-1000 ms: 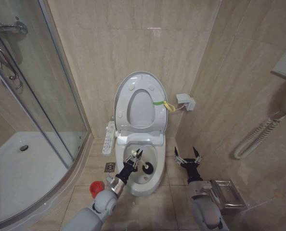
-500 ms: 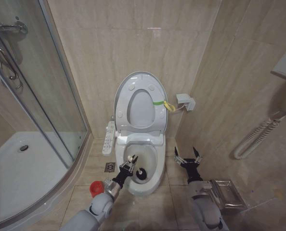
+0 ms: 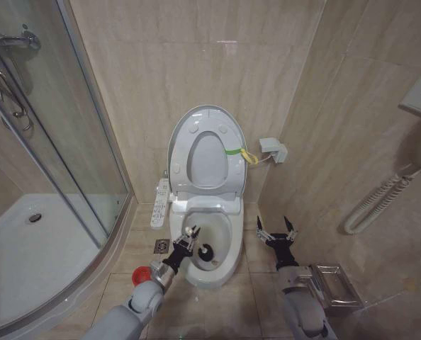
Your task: Open the toilet lid, clean the toilet bowl with a toilet brush, close the toilet lid, and flush.
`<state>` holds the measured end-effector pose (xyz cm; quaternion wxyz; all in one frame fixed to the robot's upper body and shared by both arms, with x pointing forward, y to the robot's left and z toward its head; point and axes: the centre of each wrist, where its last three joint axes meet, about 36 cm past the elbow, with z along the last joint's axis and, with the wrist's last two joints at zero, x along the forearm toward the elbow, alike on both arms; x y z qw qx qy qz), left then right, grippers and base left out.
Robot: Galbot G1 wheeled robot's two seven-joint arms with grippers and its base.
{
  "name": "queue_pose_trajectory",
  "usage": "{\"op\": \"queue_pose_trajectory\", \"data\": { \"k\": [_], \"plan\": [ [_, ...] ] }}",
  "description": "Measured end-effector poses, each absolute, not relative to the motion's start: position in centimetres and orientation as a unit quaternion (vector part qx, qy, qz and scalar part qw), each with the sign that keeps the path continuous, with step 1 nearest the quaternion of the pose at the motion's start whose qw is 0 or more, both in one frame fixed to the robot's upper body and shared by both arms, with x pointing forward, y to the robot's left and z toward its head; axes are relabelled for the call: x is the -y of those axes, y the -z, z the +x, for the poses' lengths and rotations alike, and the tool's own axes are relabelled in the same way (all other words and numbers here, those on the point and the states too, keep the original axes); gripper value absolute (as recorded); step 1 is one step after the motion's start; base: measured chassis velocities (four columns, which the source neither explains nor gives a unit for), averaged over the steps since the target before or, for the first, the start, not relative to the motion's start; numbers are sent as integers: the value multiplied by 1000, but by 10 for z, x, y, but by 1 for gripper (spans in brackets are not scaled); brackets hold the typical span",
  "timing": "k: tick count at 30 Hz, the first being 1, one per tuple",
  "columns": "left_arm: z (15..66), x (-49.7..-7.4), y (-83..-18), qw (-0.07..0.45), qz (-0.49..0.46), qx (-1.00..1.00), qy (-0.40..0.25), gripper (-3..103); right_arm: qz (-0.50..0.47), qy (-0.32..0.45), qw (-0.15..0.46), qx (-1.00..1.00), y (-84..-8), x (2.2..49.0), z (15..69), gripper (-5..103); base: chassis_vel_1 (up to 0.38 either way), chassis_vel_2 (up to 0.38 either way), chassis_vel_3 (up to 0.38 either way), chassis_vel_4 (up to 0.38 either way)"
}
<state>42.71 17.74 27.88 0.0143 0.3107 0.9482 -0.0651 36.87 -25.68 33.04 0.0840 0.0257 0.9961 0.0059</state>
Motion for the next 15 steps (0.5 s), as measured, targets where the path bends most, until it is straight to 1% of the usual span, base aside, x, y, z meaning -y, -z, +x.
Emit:
{"op": "queue_pose_trajectory", "data": {
  "k": [5, 12, 15],
  "plan": [
    [423, -173, -280, 12, 314, -947, 72, 19, 26, -6, 84, -996, -330, 257, 369, 100, 0, 0, 0, 0],
    [445, -194, -241, 5, 289, -956, 55, 19, 26, -6, 84, -996, -330, 257, 369, 100, 0, 0, 0, 0],
    [448, -196, -240, 7, 285, -957, 55, 19, 26, -6, 84, -996, -330, 257, 369, 100, 0, 0, 0, 0]
  ]
}}
